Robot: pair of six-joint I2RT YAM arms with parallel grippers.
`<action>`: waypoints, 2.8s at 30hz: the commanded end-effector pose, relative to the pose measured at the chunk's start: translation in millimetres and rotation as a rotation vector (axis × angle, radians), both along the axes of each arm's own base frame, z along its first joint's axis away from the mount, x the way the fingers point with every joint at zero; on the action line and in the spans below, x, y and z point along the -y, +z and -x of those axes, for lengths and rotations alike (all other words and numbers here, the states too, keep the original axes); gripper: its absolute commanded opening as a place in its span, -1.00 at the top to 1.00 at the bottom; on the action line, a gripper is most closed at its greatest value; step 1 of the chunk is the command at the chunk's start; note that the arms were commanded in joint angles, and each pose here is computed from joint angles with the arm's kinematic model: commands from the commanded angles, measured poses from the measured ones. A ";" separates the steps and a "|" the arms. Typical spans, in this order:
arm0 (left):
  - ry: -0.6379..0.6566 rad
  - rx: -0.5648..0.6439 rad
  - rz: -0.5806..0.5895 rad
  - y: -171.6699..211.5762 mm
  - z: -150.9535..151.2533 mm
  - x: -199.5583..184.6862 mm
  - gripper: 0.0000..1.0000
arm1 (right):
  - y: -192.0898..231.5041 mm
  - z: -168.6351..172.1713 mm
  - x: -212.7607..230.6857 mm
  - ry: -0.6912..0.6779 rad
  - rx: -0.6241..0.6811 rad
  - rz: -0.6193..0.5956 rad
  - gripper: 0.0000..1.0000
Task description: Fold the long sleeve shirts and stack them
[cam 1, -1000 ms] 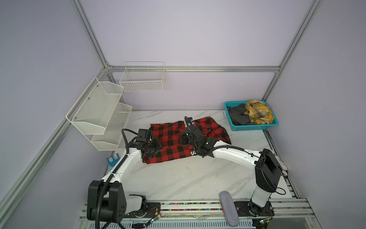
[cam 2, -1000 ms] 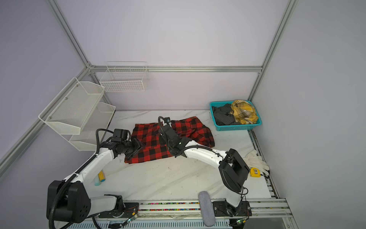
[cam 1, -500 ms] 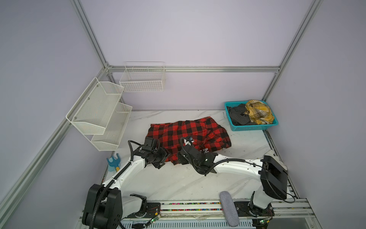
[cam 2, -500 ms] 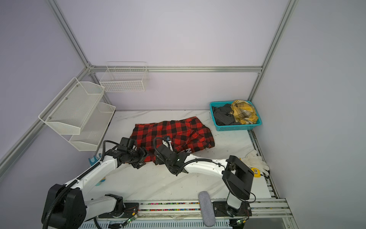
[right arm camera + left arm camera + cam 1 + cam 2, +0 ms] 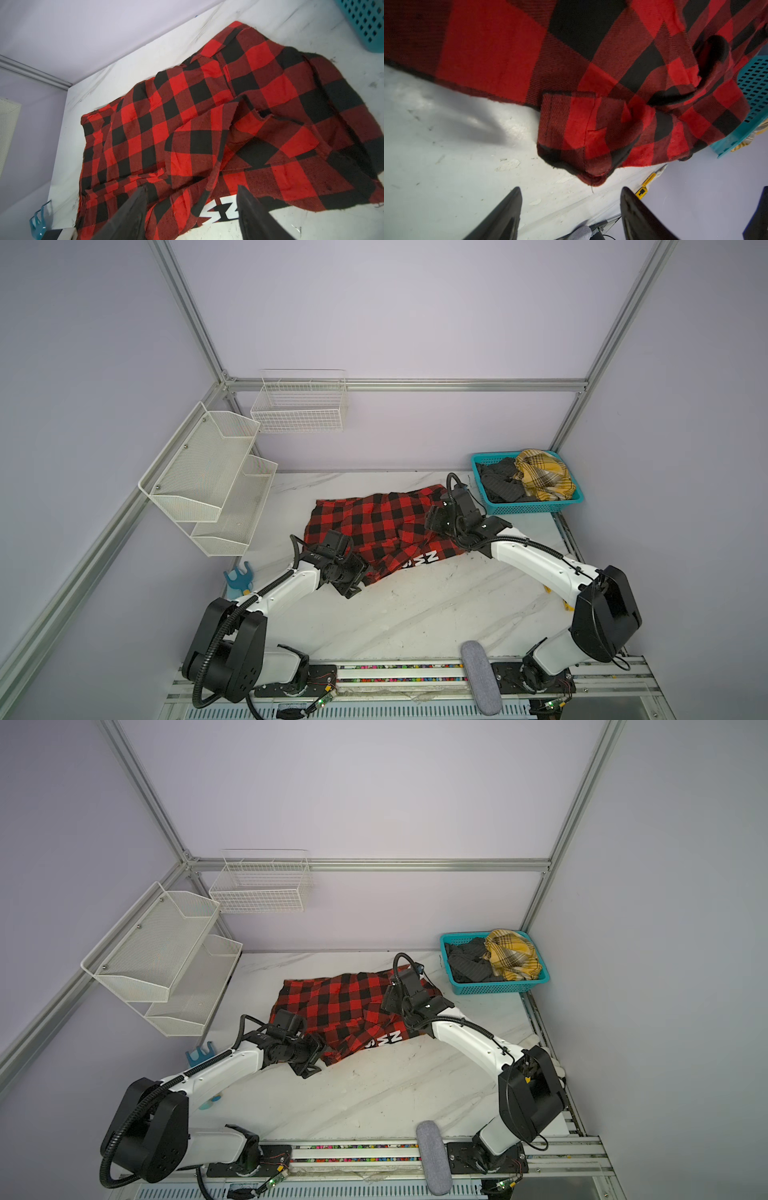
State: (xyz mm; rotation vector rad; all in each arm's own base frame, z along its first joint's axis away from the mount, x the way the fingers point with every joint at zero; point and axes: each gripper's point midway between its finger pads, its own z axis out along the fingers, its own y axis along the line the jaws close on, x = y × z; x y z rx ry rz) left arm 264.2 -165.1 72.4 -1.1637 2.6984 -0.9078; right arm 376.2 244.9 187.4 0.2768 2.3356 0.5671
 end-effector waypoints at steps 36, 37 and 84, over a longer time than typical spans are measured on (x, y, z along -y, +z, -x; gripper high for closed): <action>-0.180 0.376 -0.249 135.7 -40.3 -27.3 1.00 | -78.3 -39.5 27.1 0.032 -0.323 -0.360 -0.62; -0.187 0.393 -0.257 139.8 -41.8 -29.4 1.00 | -78.8 -43.4 28.3 0.026 -0.322 -0.385 -0.61; -0.056 0.009 -0.485 -27.5 -51.0 -183.4 0.10 | -62.2 -18.7 75.1 -0.050 -0.248 -0.170 0.00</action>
